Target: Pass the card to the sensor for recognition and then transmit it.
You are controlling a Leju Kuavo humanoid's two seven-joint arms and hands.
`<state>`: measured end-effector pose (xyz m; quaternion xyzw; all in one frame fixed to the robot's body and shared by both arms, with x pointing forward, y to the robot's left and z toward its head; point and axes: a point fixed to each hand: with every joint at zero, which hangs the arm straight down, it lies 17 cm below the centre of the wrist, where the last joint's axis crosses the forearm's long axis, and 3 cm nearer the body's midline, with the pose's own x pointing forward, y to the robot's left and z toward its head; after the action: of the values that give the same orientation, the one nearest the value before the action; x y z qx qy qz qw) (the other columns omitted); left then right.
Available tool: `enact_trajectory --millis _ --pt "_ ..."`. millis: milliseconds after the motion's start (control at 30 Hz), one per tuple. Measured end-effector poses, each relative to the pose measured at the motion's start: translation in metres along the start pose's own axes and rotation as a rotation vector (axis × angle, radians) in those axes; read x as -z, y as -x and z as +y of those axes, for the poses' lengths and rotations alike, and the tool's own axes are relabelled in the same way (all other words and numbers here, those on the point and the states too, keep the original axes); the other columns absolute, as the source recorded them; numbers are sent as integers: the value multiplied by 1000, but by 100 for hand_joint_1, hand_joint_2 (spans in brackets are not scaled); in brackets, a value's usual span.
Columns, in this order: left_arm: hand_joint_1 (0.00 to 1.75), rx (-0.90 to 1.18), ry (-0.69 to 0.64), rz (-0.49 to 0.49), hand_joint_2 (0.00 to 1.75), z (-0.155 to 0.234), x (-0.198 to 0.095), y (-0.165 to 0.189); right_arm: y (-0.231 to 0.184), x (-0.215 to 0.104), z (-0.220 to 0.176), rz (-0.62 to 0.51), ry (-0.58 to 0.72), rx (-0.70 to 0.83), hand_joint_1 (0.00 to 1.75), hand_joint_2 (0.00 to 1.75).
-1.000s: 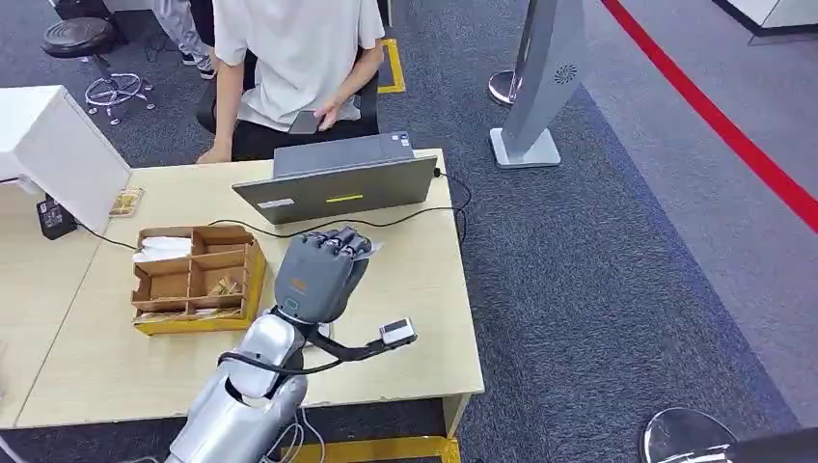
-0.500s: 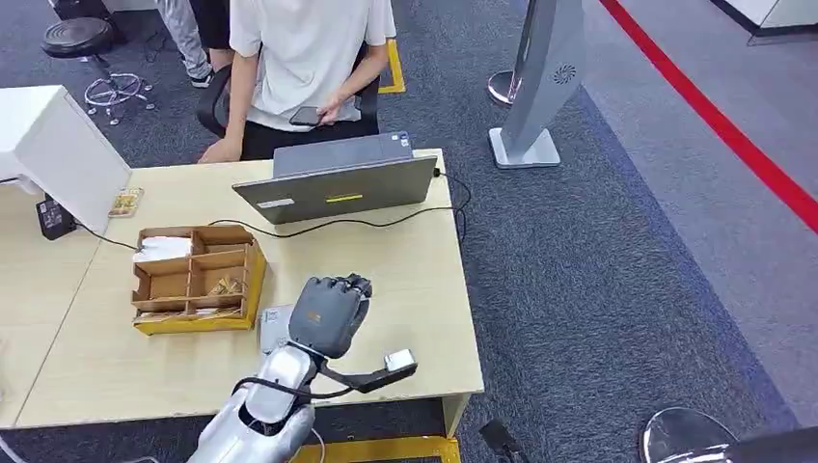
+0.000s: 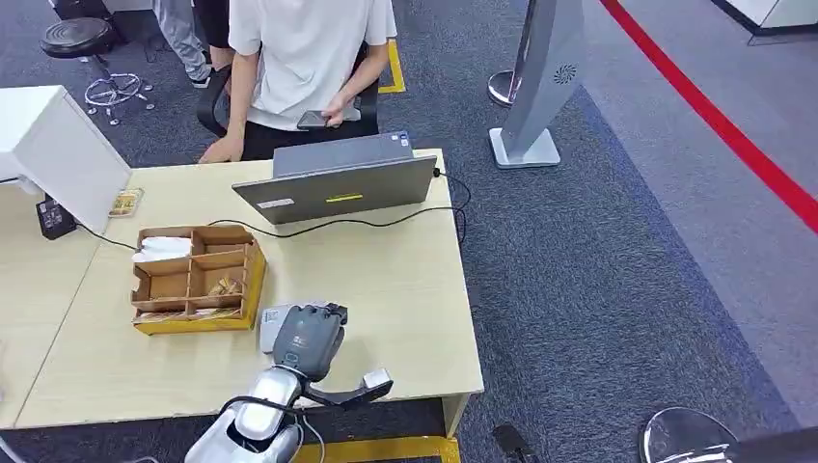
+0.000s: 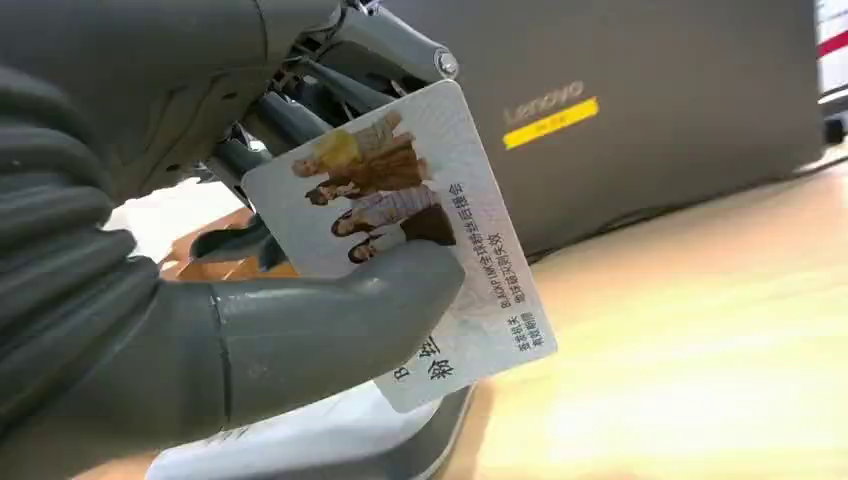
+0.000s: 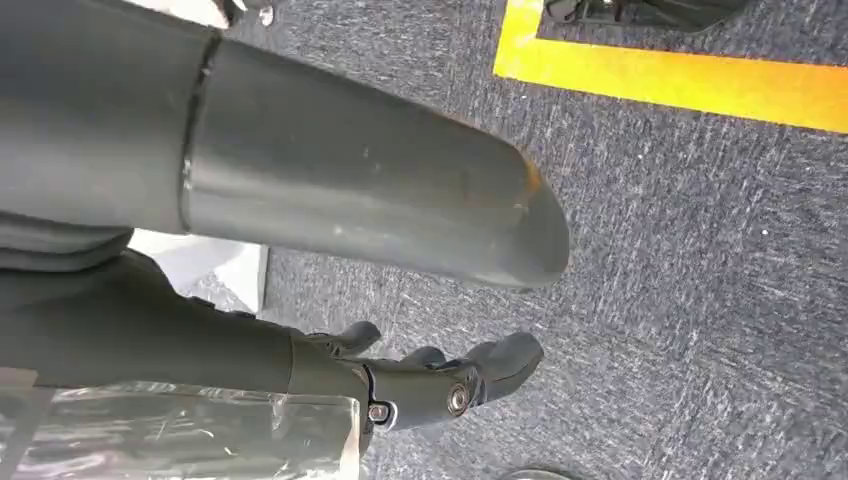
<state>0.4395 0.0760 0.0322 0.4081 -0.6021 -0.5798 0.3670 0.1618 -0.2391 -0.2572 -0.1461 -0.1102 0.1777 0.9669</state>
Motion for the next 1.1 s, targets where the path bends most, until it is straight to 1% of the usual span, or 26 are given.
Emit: enact_trajectory --millis 200,400,733,967,1100 --pt "175 15 -4 23 175 -5 -7 18 4 2 -5 4 5 18 0 0" --pt "175 20 1 39 175 -8 -10 28 6 3 -8 5 10 22 0 0" --pt "175 10 -47 42 175 1 -9 35 5 3 -8 5 10 23 0 0" --pt "175 -3 -140 15 175 19 -8 32 4 3 -8 4 11 28 0 0" --pt "175 -3 -144 15 175 20 -8 32 4 3 -8 4 11 28 0 0"
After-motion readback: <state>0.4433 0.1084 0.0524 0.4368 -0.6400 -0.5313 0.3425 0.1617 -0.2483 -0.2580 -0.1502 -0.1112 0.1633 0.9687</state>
